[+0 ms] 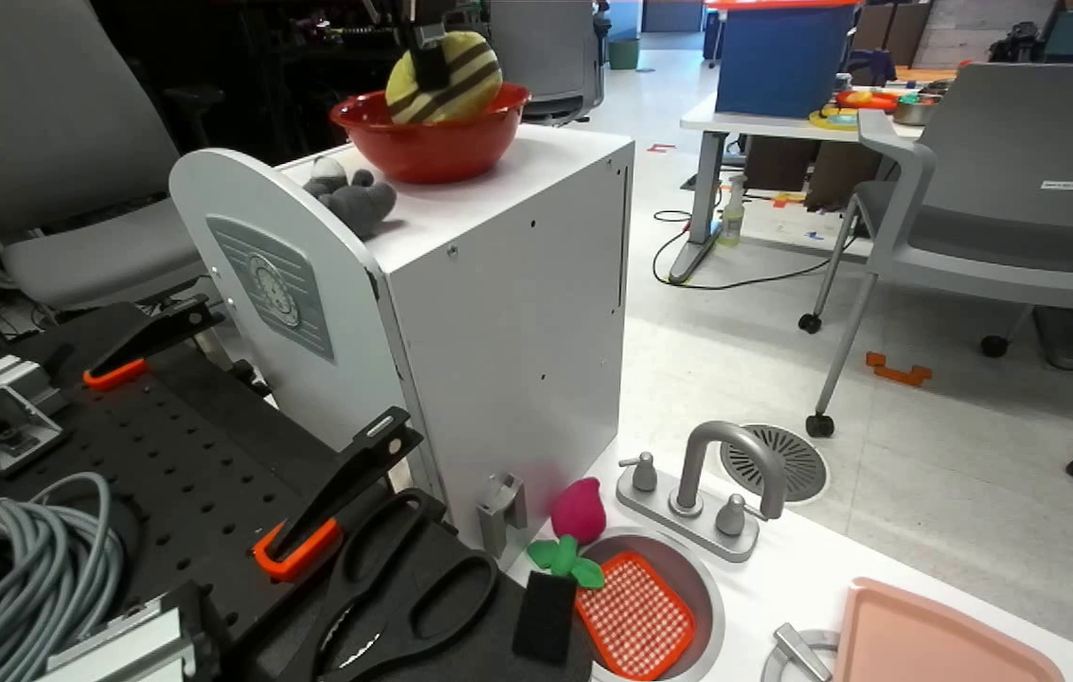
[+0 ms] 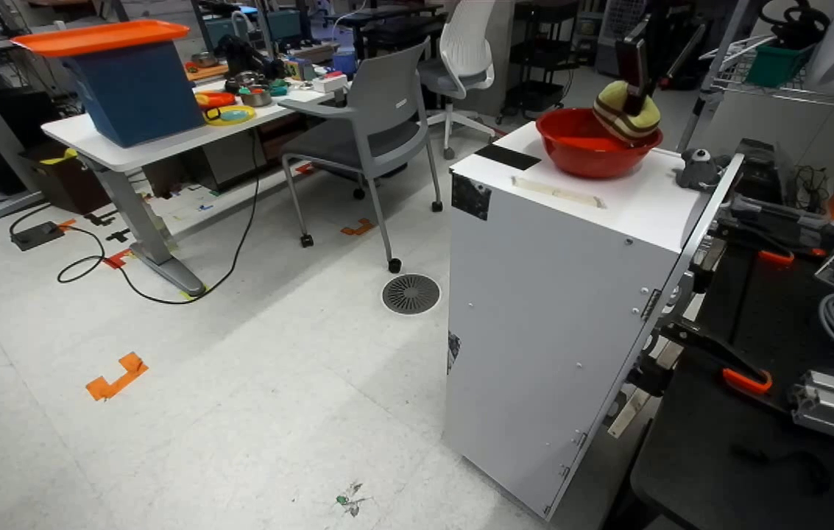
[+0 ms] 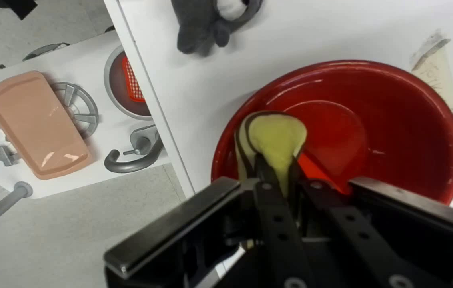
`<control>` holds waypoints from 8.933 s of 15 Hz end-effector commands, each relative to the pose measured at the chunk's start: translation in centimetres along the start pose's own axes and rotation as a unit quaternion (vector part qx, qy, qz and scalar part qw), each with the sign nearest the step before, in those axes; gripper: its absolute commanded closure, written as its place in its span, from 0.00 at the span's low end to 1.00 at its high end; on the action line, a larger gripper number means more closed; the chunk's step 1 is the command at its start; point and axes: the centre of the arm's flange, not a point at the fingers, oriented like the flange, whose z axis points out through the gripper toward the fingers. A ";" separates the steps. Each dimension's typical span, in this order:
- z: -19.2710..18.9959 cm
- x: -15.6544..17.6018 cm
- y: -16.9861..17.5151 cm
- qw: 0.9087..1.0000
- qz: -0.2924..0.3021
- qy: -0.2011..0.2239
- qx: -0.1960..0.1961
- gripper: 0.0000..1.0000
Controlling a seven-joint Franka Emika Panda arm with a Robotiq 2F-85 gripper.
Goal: Remove the yellow plushy from the red bowl and put it on the counter
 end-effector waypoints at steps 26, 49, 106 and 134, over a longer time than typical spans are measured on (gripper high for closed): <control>-3.5 -3.1 2.3 0.992 0.113 0.042 0.048 0.98; -4.5 -6.6 12.5 0.956 0.281 -0.028 0.083 0.98; 0.3 2.1 14.5 0.959 0.227 -0.164 -0.045 0.00; -6.3 -3.4 7.5 0.981 0.191 -0.008 -0.036 0.00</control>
